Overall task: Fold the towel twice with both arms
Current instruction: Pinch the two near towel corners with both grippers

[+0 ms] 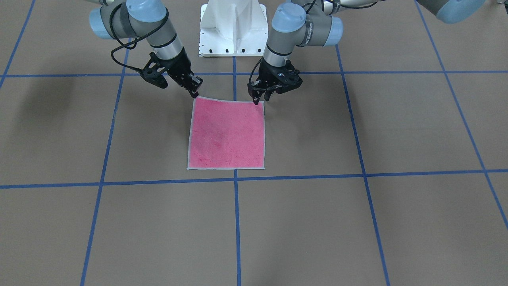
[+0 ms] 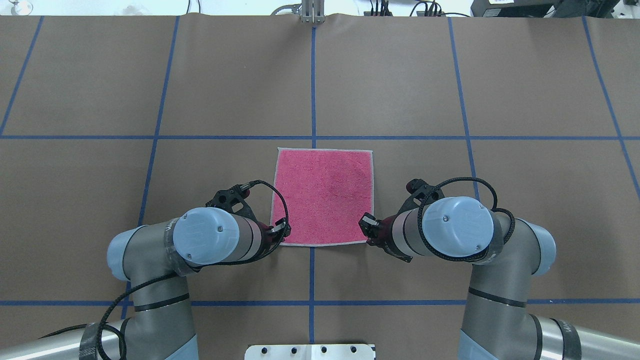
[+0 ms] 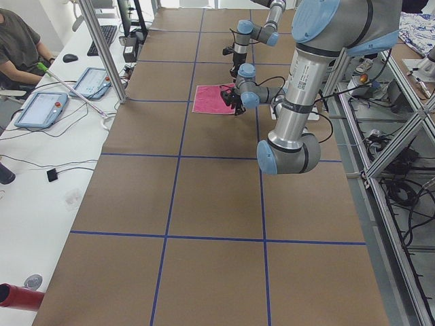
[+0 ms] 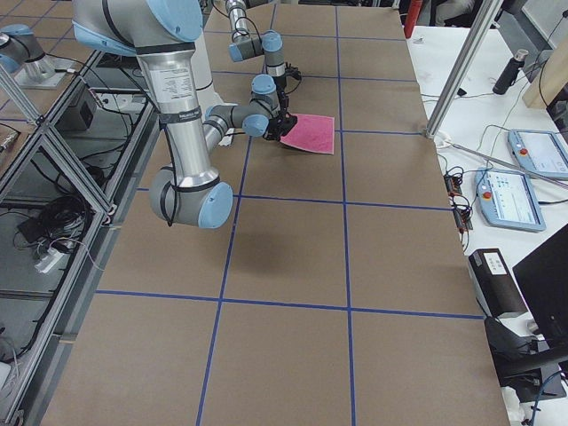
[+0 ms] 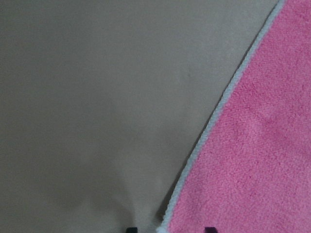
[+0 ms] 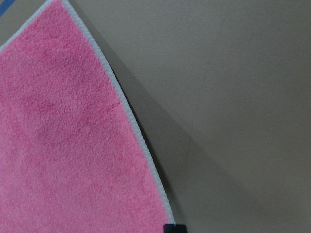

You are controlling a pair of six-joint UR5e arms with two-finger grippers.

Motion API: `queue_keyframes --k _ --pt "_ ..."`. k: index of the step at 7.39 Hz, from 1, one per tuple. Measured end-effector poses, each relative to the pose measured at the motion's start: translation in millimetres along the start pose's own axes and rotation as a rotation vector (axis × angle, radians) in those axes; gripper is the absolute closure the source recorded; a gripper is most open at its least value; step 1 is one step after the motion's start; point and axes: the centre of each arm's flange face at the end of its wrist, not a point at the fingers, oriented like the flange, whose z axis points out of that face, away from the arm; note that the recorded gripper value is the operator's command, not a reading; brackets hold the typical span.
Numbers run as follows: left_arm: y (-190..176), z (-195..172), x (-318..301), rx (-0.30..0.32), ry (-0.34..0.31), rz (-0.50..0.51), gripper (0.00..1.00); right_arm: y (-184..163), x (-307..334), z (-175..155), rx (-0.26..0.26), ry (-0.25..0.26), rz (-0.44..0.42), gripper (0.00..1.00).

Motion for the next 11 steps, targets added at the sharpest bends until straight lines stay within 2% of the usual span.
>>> queue_keyframes --k 1,4,6,8,11 --pt "-0.5 0.0 0.3 0.002 0.001 0.000 0.58 0.2 -0.3 -0.1 0.000 -0.001 0.000 1.00" --pt "-2.9 -0.2 0.5 0.008 0.002 -0.001 0.60 0.4 -0.7 -0.4 -0.001 -0.001 0.000 1.00" --pt "-3.9 -0.7 0.5 0.009 0.002 -0.002 0.70 0.7 -1.3 -0.6 -0.001 -0.002 0.000 1.00" --pt "-4.1 -0.9 0.5 0.009 0.003 -0.003 0.84 1.0 -1.7 -1.5 -0.002 -0.004 -0.001 1.00" --pt "-3.5 -3.1 1.8 0.008 0.008 -0.003 0.95 1.1 -1.5 -2.3 -0.002 -0.005 -0.001 1.00"
